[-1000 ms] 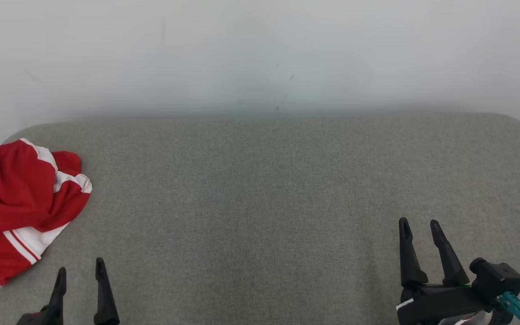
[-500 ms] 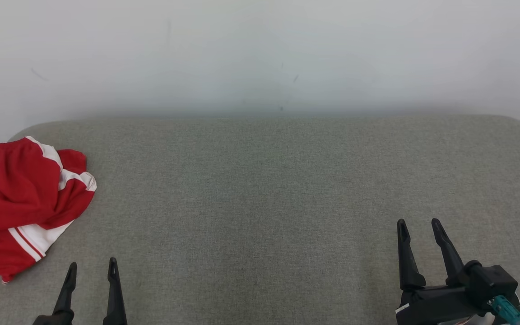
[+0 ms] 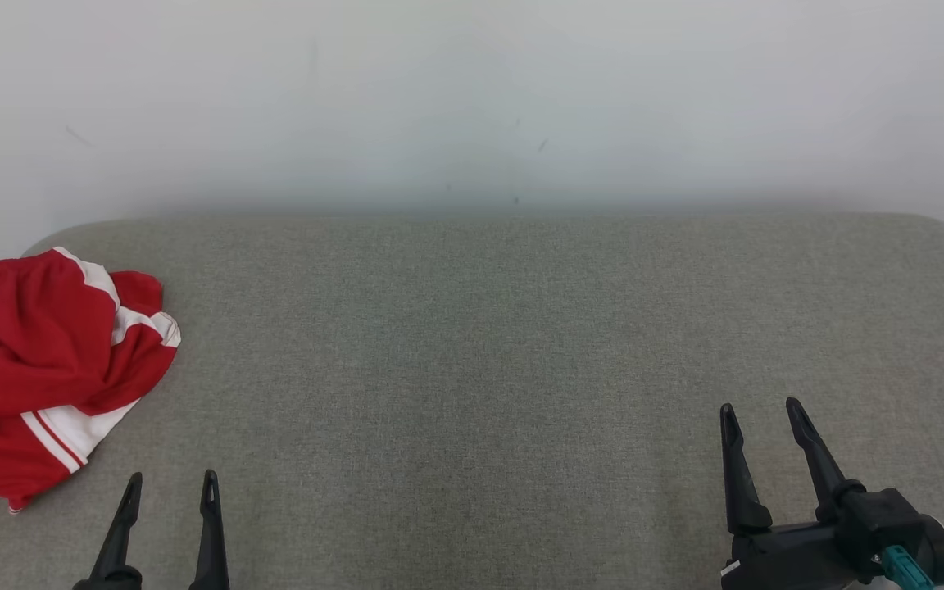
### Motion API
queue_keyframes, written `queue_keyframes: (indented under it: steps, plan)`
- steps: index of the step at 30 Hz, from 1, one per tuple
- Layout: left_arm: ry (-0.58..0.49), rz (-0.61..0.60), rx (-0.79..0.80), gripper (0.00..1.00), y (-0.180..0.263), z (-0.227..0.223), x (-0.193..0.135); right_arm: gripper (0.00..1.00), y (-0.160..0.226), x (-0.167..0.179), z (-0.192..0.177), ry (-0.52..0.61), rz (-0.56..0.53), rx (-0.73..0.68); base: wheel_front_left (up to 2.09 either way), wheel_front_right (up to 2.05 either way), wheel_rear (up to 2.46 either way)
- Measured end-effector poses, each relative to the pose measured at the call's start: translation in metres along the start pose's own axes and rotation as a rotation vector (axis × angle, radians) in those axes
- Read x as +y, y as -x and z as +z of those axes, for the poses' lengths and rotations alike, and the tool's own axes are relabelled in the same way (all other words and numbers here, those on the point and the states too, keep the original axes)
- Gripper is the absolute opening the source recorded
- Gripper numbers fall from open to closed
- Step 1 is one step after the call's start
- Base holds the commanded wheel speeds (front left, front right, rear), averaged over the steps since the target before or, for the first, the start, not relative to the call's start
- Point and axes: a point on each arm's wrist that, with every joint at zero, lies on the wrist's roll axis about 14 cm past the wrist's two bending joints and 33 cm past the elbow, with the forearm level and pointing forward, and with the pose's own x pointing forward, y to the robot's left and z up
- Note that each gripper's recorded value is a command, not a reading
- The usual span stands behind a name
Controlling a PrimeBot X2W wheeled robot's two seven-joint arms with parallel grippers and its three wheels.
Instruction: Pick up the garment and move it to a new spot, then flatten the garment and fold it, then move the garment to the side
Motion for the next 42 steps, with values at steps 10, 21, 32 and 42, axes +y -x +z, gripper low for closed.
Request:
queue_keyframes:
  steps: [10, 21, 32, 42]
  plan:
    - [-0.048, 0.003, -0.009, 1.00, 0.005, 0.000, 0.003, 1.00, 0.001, 0.002, 0.000, 0.070, 0.017, -0.005, 0.00, 0.00, 0.00]
    - [-0.044, 0.020, 0.017, 1.00, 0.008, -0.009, 0.007, 1.00, 0.004, -0.005, -0.003, 0.066, -0.007, 0.002, 0.00, 0.00, 0.00]
    - [-0.029, 0.034, 0.042, 1.00, 0.010, -0.018, 0.010, 1.00, 0.006, -0.014, -0.008, 0.055, -0.034, 0.017, 0.00, 0.00, 0.00]
    - [-0.021, 0.046, 0.042, 1.00, 0.011, -0.018, 0.013, 1.00, 0.007, -0.018, -0.012, 0.027, -0.051, 0.030, 0.00, 0.00, 0.00]
